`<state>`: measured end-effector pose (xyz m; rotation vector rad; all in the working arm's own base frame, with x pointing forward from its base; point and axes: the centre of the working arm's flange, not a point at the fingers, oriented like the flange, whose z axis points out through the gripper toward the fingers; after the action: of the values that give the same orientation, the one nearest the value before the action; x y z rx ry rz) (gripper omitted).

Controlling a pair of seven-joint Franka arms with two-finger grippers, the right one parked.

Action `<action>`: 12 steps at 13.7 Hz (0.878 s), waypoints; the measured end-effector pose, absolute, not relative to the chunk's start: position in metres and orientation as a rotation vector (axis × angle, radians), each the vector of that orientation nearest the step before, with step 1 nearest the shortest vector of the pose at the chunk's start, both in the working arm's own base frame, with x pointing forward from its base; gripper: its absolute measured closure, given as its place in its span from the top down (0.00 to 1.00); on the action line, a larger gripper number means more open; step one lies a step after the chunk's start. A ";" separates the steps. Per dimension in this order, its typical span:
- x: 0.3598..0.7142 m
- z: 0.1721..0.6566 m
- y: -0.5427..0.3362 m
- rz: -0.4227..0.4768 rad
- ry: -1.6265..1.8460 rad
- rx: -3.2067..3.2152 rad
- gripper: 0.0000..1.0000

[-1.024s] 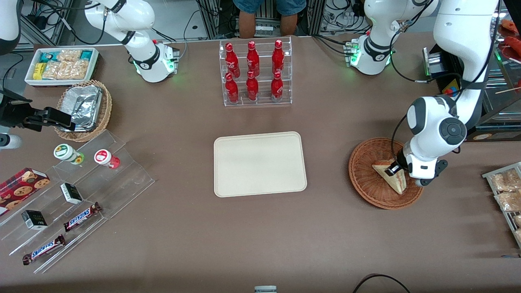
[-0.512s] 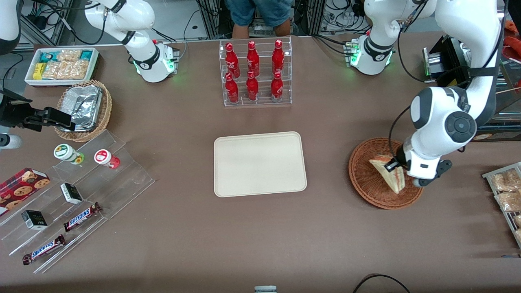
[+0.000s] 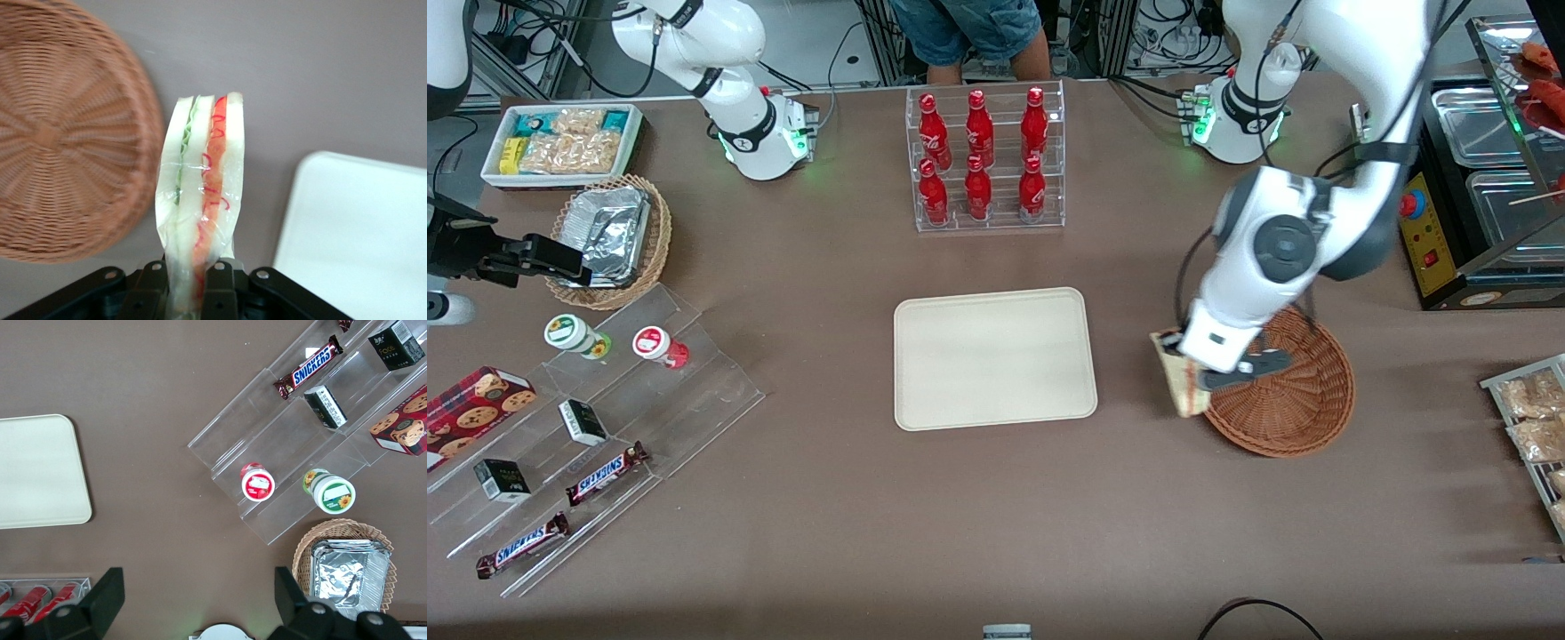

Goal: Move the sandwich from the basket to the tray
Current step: 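Lift the sandwich and carry it over the cream tray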

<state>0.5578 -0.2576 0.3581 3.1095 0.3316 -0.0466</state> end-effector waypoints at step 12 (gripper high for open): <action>0.537 0.293 -0.481 -0.087 0.140 3.110 0.17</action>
<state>0.5368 -0.4809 0.2933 3.1100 0.1395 -0.0869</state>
